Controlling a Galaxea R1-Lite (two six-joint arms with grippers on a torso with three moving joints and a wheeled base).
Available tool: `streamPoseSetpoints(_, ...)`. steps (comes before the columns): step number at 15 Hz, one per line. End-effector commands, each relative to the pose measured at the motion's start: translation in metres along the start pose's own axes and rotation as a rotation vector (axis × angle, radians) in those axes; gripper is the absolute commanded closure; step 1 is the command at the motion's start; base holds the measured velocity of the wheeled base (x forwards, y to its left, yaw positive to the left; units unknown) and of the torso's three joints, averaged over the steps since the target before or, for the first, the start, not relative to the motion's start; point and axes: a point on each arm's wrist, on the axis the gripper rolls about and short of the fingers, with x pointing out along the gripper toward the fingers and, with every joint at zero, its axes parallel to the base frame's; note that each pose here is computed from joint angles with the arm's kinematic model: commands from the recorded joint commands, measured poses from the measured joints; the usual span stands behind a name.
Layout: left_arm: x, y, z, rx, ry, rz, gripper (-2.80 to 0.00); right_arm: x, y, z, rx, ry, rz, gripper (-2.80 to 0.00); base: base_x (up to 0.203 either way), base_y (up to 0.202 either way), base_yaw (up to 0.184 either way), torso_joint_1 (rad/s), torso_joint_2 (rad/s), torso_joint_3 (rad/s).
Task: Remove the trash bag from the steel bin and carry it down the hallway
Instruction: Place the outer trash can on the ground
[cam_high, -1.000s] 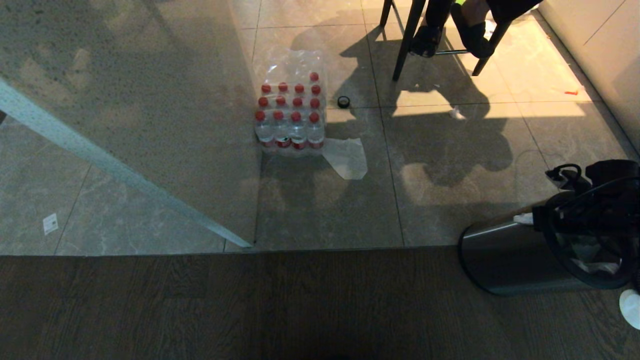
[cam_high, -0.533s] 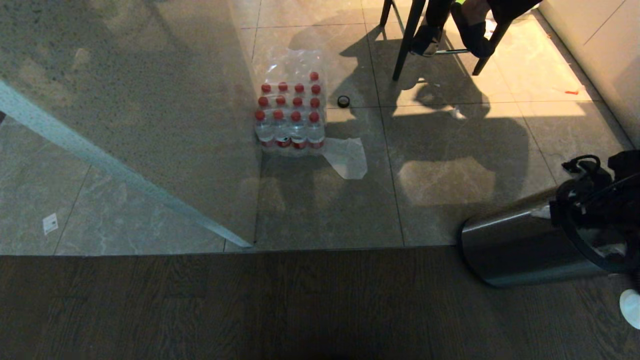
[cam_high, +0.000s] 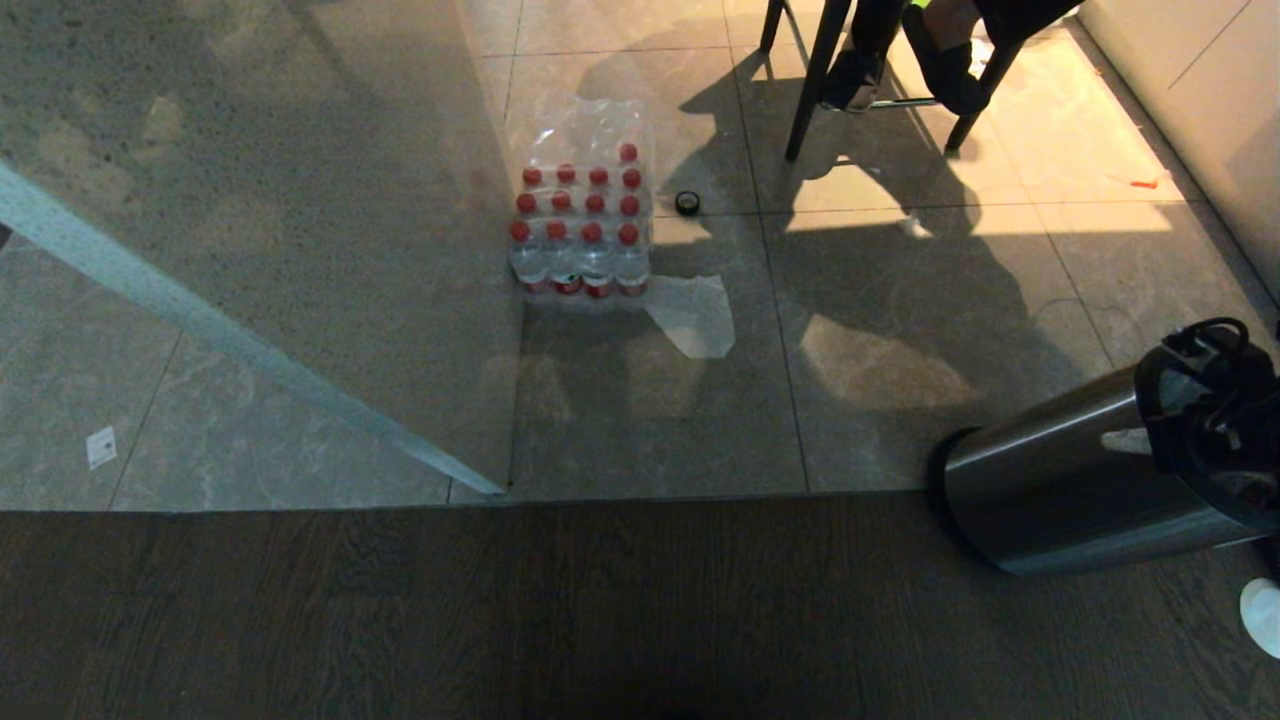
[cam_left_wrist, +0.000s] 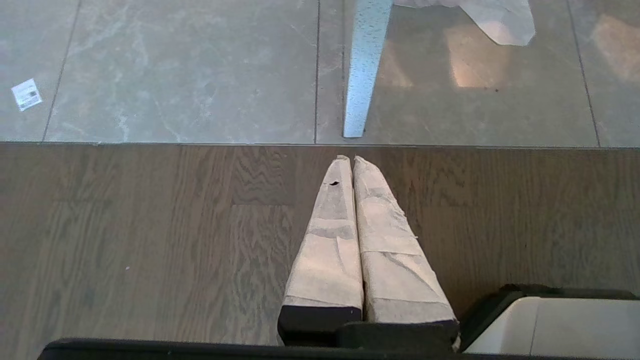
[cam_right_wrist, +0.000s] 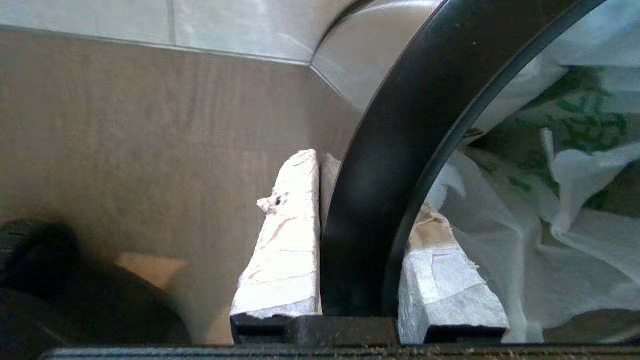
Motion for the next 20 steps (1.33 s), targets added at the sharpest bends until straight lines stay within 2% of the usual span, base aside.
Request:
streamPoseSetpoints(1, 0.0, 0.0, 0.0, 0.0, -0.001, 0.0, 0.0, -0.01, -0.002, 0.003, -0.008, -0.021, -0.021, 0.0, 0.0, 0.0, 0.0, 0.0, 0.0, 0.0)
streamPoseSetpoints(7, 0.0, 0.0, 0.0, 0.0, -0.001, 0.0, 0.0, -0.045, 0.006, 0.017, -0.036, -0.078, -0.042, 0.0, 0.0, 0.0, 0.0, 0.0, 0.0, 0.0)
streamPoseSetpoints(13, 0.0, 0.0, 0.0, 0.0, -0.001, 0.0, 0.0, -0.087, 0.013, 0.009, -0.171, -0.048, 0.014, 0.0, 0.0, 0.0, 0.0, 0.0, 0.0, 0.0)
streamPoseSetpoints(15, 0.0, 0.0, 0.0, 0.0, -0.001, 0.0, 0.0, -0.099, 0.015, 0.012, -0.196, -0.051, 0.032, 0.0, 0.0, 0.0, 0.0, 0.0, 0.0, 0.0)
streamPoseSetpoints(20, 0.0, 0.0, 0.0, 0.0, -0.001, 0.0, 0.0, -0.121, 0.024, 0.021, -0.225, -0.089, 0.005, 0.0, 0.0, 0.0, 0.0, 0.0, 0.0, 0.0)
